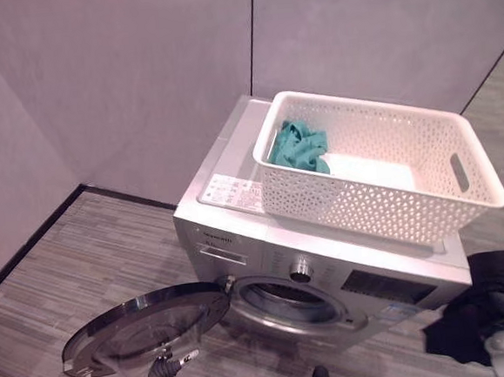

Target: Grab the laundry basket,head to the washer,open it,put in the laundry and shut it.

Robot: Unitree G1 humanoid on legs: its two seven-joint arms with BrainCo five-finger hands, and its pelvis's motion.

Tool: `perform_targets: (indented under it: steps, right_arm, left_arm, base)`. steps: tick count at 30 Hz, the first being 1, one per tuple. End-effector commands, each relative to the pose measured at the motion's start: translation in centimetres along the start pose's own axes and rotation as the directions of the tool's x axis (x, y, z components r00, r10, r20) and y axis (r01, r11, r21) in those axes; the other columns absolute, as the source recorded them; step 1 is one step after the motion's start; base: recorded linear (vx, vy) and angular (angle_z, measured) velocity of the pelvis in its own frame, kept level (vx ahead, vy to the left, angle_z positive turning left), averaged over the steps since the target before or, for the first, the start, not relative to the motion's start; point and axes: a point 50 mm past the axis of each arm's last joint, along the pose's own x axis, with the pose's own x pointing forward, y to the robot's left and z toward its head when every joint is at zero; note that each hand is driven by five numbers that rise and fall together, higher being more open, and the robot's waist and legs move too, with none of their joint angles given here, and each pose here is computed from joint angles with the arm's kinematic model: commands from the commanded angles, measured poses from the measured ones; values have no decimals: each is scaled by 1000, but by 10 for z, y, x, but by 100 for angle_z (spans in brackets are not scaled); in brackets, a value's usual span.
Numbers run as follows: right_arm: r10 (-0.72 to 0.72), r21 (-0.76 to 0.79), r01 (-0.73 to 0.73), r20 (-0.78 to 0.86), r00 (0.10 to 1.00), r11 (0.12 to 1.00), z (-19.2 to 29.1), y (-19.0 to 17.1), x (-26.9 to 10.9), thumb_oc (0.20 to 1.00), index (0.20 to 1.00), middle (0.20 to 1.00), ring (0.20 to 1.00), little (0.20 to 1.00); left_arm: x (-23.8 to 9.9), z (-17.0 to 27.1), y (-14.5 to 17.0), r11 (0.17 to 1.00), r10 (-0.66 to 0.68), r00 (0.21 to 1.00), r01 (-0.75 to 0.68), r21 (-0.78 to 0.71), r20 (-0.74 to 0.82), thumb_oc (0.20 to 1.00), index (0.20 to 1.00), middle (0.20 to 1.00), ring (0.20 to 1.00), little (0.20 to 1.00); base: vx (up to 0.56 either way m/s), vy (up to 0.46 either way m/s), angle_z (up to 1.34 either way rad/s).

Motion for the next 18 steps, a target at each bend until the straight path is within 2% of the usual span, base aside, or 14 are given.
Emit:
perform_targets:
  steps: [1, 6, 10, 11, 12, 15, 18]
  right_arm:
    - [-83, 153, 49, 221, 972, 987, 62, -25, 19, 200, 200, 200, 200, 200]
    - [82, 179, -155, 363, 928, 972, 111, 13, 8, 200, 200, 200, 200, 200]
    - [125, 168, -228, 470, 874, 959, 149, 22, 2, 200, 200, 200, 200, 200]
    - [127, 153, -255, 565, 815, 955, 178, 20, -6, 200, 200, 200, 200, 200]
    - [133, 130, -256, 590, 797, 958, 185, 20, -6, 200, 200, 200, 200, 200]
    - [127, 99, -242, 631, 765, 965, 196, 15, -9, 200, 200, 200, 200, 200]
    - [203, 3, -277, 672, 712, 961, 196, 25, -22, 200, 200, 200, 200, 200]
  left_arm:
    - [2, 15, 17, 998, 63, 996, -61, -33, 63, 1000, 1000, 1000, 1000, 1000]
    - [-3, 25, 25, 991, 100, 986, -87, -102, 135, 1000, 1000, 1000, 1000, 1000]
    - [-5, 38, 26, 985, 110, 976, -82, -149, 189, 1000, 1000, 1000, 1000, 1000]
    - [-2, 53, 15, 982, 93, 968, -51, -179, 233, 1000, 1000, 1000, 1000, 1000]
    - [-1, 58, 8, 982, 84, 965, -38, -184, 250, 1000, 1000, 1000, 1000, 1000]
    - [5, 86, -15, 989, 35, 950, 12, -148, 311, 1000, 1000, 1000, 1000, 1000]
    - [3, 116, -26, 996, -1, 909, 40, -83, 417, 1000, 1000, 1000, 1000, 1000]
  base:
    - [-224, -106, -31]
    - [-162, -208, -44]
    - [-251, -345, -80]
    - [-443, -441, -65]
    - [-553, -548, -52]
    - [-328, -243, -8]
    - [-254, -150, 56]
